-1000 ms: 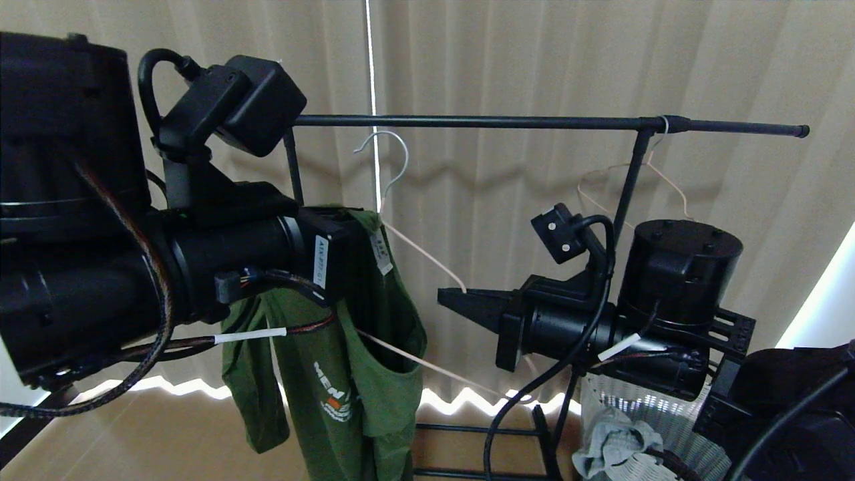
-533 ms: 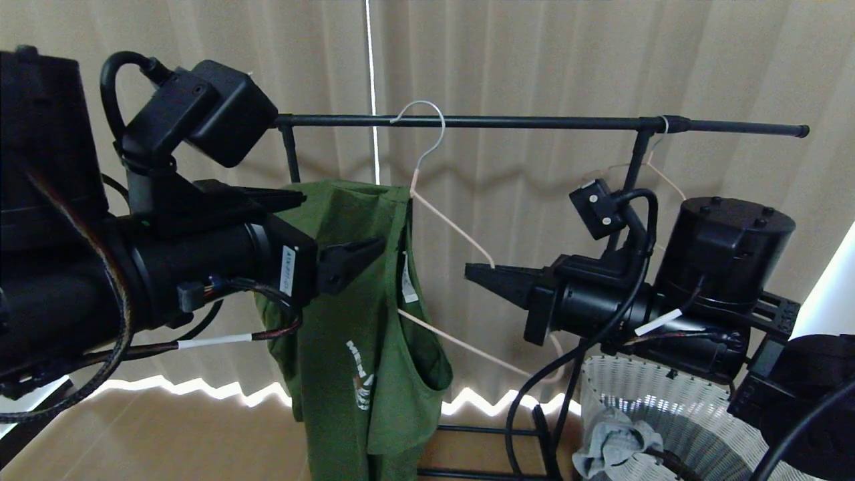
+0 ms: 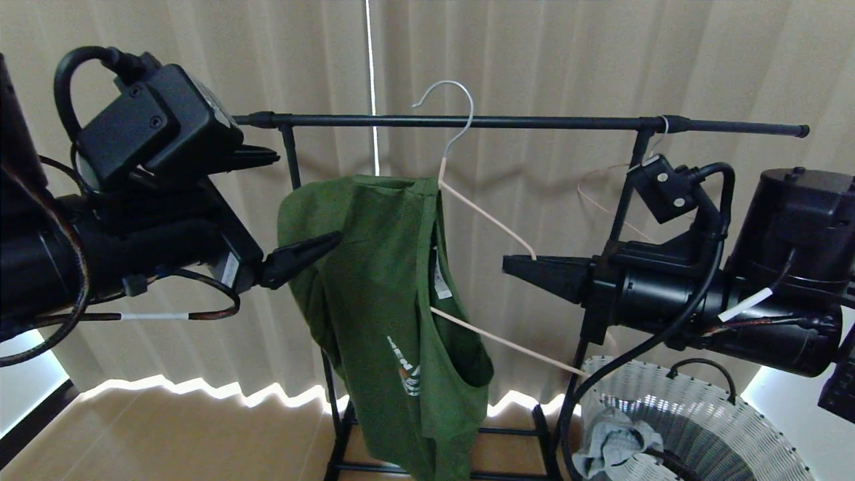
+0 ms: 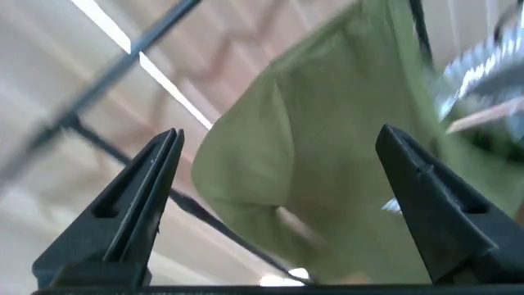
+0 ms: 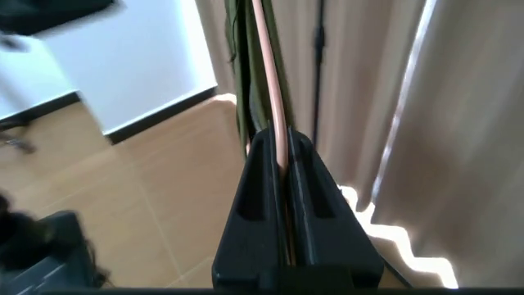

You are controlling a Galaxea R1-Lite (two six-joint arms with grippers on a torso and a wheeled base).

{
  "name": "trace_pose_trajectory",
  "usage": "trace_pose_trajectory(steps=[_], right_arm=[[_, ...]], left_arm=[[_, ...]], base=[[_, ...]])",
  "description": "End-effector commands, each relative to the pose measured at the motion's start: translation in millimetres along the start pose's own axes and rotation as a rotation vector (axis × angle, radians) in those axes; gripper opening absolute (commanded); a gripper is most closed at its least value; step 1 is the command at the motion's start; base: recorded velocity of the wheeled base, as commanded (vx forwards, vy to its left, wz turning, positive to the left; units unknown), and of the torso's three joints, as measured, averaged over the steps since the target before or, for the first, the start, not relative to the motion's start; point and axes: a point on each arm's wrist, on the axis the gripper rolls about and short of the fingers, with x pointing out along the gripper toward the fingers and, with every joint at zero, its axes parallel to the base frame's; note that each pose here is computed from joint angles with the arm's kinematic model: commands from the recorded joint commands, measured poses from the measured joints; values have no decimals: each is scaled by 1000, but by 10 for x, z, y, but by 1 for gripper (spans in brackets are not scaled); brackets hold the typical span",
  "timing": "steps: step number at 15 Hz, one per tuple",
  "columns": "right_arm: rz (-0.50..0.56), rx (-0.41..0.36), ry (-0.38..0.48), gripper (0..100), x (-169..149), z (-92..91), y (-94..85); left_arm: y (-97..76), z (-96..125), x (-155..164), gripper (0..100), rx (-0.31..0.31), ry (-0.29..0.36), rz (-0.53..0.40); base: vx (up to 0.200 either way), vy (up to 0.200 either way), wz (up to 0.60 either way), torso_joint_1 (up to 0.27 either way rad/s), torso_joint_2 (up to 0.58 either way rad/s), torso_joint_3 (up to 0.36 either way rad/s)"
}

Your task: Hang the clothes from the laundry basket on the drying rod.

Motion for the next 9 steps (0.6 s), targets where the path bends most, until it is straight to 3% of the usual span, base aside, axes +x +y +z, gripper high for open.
trace_pose_trajectory(steps=[1,3,9], right_arm=[[16,-10,-22,0,-67,66,44],[24,-12,-21,0,-63,63,56],[81,-13,-3,0,-41,34,117]], left_arm=[[11,-36,72,100,44,9,-13],[26,-41,147,100,111,10,-16],[68,-48,358,100,152,-22,16]], base=[[0,0,0,0,0,0],[0,0,0,0,0,0],[0,0,0,0,0,0]])
